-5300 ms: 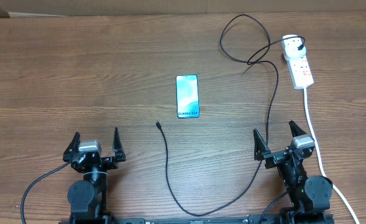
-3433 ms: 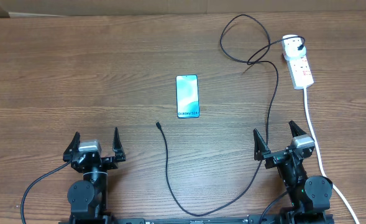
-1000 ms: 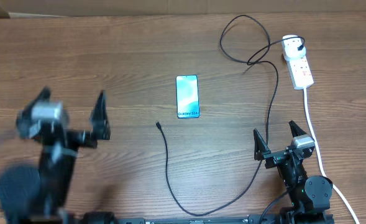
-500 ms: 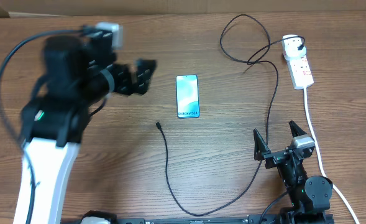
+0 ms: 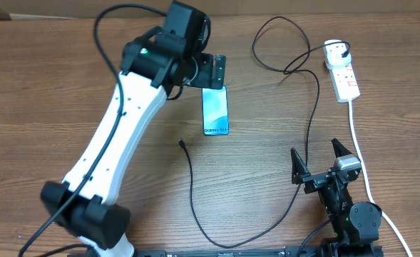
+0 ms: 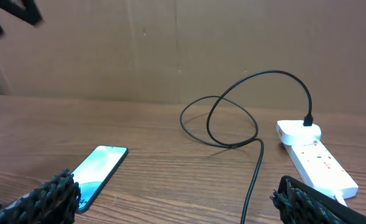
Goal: Plug charger to phone and switch on socket
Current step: 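Raise the left arm and move the left gripper over the phone, then lower the left gripper onto the phone's top edge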
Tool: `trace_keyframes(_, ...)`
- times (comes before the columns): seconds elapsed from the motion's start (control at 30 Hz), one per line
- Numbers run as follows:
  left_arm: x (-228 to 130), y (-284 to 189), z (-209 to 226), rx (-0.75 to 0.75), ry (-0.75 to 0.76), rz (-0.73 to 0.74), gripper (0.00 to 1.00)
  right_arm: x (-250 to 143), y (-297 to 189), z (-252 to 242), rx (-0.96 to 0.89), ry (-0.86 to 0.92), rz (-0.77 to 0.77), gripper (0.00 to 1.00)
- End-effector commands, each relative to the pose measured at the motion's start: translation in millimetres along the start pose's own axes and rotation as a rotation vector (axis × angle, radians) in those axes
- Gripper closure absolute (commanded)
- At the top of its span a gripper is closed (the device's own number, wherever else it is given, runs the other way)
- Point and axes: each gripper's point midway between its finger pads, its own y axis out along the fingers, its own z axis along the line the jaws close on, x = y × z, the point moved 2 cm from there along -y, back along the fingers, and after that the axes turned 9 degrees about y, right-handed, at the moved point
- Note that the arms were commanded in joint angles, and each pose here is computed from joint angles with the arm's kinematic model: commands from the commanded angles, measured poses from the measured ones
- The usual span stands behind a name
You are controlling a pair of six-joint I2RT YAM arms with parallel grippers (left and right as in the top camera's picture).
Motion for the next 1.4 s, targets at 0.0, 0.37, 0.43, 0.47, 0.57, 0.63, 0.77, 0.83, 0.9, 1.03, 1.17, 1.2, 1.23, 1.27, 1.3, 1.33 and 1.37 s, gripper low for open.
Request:
trace_keyframes(0.0, 4.4, 17.4, -8.0, -0.035, -0.256, 0.021, 0.0, -1.8, 0.1, 1.5, 0.01, 0.002, -0.003, 0.0)
trace_keyframes(0.37, -13.3, 77.3, -4.5, 0.027, -0.406, 0.141, 0.0, -1.8, 0.1, 1.5, 0.01, 0.002, -0.003, 0.0)
trace_keyframes(0.43, -21.3, 94.3, -7.7, 0.011, -0.407, 0.191, 0.0, -1.8, 0.1, 1.5, 0.01, 0.002, -0.003, 0.0)
trace_keyframes(0.47, -24.3, 100.1, -9.4, 0.003, -0.403, 0.209, 0.0, -1.8, 0.1, 1.5, 0.01, 0.002, -0.003, 0.0)
trace_keyframes(0.57, -25.8, 114.0, -13.6, -0.012, -0.345, 0.219, 0.0, -1.8, 0.1, 1.5, 0.01, 0.002, -0.003, 0.0)
trace_keyframes(0.63, -26.9, 123.4, -16.2, -0.011, -0.303, 0.22, 0.0, -1.8, 0.1, 1.5, 0.01, 0.002, -0.003, 0.0)
trace_keyframes(0.77, -34.3, 139.2, -22.1, -0.006, -0.258, 0.246, 0.0, -1.8, 0.1, 1.5, 0.01, 0.002, -0.003, 0.0)
trace_keyframes(0.83, -37.3, 144.8, -23.8, -0.009, -0.214, 0.256, 0.0, -1.8, 0.1, 1.5, 0.01, 0.002, -0.003, 0.0)
trace_keyframes(0.9, -40.0, 150.1, -22.0, 0.006, -0.182, 0.263, 0.0, -1.8, 0.1, 1.5, 0.01, 0.002, -0.003, 0.0)
trace_keyframes(1.03, -44.0, 157.0, -17.6, 0.034, -0.177, 0.275, 0.0, -1.8, 0.1, 1.5, 0.01, 0.002, -0.003, 0.0)
trace_keyframes(1.17, -46.8, 161.6, -16.9, 0.039, -0.176, 0.284, 0.0, -1.8, 0.1, 1.5, 0.01, 0.002, -0.003, 0.0)
trace_keyframes(1.2, -47.4, 162.2, -16.7, 0.04, -0.176, 0.287, 0.0, -1.8, 0.1, 1.5, 0.01, 0.002, -0.003, 0.0)
trace_keyframes(1.23, -48.6, 163.8, -16.5, 0.042, -0.176, 0.291, 0.0, -1.8, 0.1, 1.5, 0.01, 0.002, -0.003, 0.0)
trace_keyframes(1.27, -49.2, 164.9, -16.4, 0.042, -0.176, 0.293, 0.0, -1.8, 0.1, 1.5, 0.01, 0.002, -0.003, 0.0)
trace_keyframes(1.3, -50.5, 167.1, -16.1, 0.044, -0.177, 0.299, 0.0, -1.8, 0.1, 1.5, 0.01, 0.002, -0.003, 0.0)
trace_keyframes(1.33, -52.5, 169.8, -16.1, 0.045, -0.176, 0.306, 0.0, -1.8, 0.1, 1.5, 0.01, 0.002, -0.003, 0.0)
trace_keyframes(1.37, -53.8, 171.0, -16.2, 0.046, -0.176, 0.311, 0.0, -1.8, 0.1, 1.5, 0.01, 0.002, -0.003, 0.0)
